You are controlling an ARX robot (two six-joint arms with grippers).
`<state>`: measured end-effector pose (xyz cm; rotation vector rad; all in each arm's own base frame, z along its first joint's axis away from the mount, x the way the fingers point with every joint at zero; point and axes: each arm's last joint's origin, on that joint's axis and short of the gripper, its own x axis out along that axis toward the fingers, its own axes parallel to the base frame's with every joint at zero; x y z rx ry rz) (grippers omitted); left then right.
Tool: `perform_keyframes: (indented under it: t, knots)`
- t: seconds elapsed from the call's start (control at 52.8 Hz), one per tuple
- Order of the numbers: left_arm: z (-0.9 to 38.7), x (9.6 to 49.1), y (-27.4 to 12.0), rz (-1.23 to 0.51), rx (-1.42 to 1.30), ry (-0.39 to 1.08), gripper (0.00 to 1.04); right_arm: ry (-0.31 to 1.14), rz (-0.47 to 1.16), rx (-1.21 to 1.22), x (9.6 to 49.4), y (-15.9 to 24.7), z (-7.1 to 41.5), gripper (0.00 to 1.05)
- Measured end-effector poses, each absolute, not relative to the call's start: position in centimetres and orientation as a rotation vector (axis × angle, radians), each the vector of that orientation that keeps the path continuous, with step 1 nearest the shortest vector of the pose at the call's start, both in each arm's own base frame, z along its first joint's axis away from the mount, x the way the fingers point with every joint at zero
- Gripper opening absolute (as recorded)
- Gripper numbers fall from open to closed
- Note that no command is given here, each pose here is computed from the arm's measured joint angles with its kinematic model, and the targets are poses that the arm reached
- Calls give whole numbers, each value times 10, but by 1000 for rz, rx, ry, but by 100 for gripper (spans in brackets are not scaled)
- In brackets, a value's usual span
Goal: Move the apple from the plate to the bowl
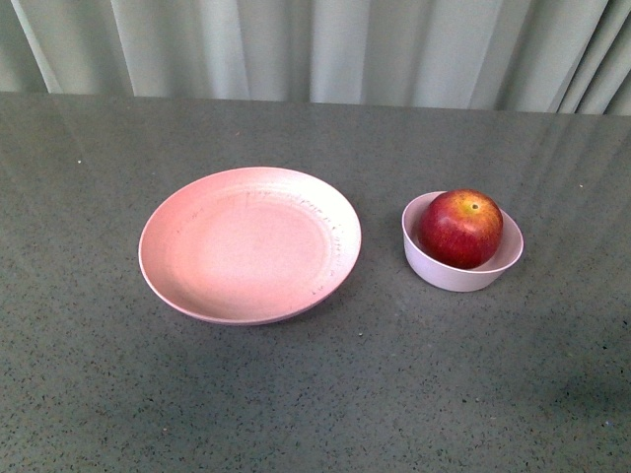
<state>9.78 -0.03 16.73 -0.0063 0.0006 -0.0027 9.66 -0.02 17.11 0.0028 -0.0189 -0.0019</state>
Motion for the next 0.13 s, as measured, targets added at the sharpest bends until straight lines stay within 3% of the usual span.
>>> perform_keyframes:
  t: [0.133]
  knots:
    - [167, 98, 0, -3, -6, 1, 96, -19, -2, 3, 97, 0, 171, 96]
